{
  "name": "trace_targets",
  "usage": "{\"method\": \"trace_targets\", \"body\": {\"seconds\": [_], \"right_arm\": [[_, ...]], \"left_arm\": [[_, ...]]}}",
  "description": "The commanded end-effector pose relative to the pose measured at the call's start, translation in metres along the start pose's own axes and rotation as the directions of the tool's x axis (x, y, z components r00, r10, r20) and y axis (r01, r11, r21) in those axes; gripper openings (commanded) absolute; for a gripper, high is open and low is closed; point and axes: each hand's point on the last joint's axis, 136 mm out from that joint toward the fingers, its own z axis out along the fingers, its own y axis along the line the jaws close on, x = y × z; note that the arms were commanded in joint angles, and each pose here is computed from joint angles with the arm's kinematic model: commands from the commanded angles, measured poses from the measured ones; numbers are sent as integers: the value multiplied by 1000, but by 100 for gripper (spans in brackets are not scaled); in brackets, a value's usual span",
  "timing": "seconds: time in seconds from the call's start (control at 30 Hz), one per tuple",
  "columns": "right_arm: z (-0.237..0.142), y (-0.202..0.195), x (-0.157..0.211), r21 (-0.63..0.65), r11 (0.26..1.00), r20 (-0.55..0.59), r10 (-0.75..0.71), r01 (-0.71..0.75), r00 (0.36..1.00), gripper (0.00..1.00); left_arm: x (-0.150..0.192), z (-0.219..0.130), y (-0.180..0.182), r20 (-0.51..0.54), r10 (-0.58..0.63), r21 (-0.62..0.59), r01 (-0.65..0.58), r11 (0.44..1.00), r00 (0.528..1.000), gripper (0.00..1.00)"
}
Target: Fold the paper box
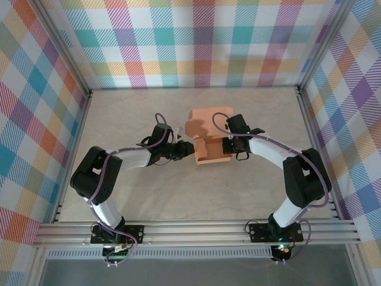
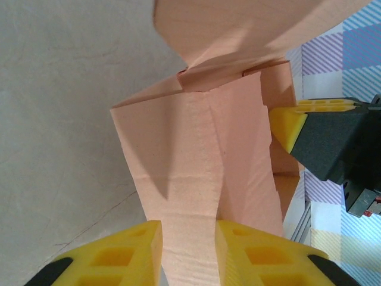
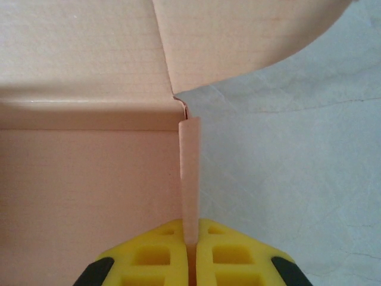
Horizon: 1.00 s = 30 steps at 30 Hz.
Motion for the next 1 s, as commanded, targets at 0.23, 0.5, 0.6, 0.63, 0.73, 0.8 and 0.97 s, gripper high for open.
{"method": "trace_targets", "body": {"seconds": [0.23,0.5,0.6,0.63,0.73,0.8,0.97], "right_arm": [[11,6,16,-13,1000,-49,12,-13,999,0],[17,3,22,3,1000,-71,25,-25,997,0],[20,0,25,18,999,-79,28,-26,996,0],[21,-2,25,27,999,-81,30,-28,996,0],[23,-4,25,41,999,-81,35,-31,996,0],[23,-4,25,44,998,-81,39,-35,996,0],[23,-11,26,84,996,-86,45,-38,995,0]], "left_arm": [[11,12,-8,-31,-6,69,9,998,1000,31],[11,11,-10,-22,-24,90,26,996,999,32],[13,11,-8,-22,-30,89,32,996,999,40],[13,11,-7,-22,-30,85,32,996,999,41],[15,11,-3,-24,-36,72,37,997,999,40],[16,11,-2,-25,-38,71,40,997,999,40],[17,11,-2,-25,-37,74,39,996,999,38]]}}
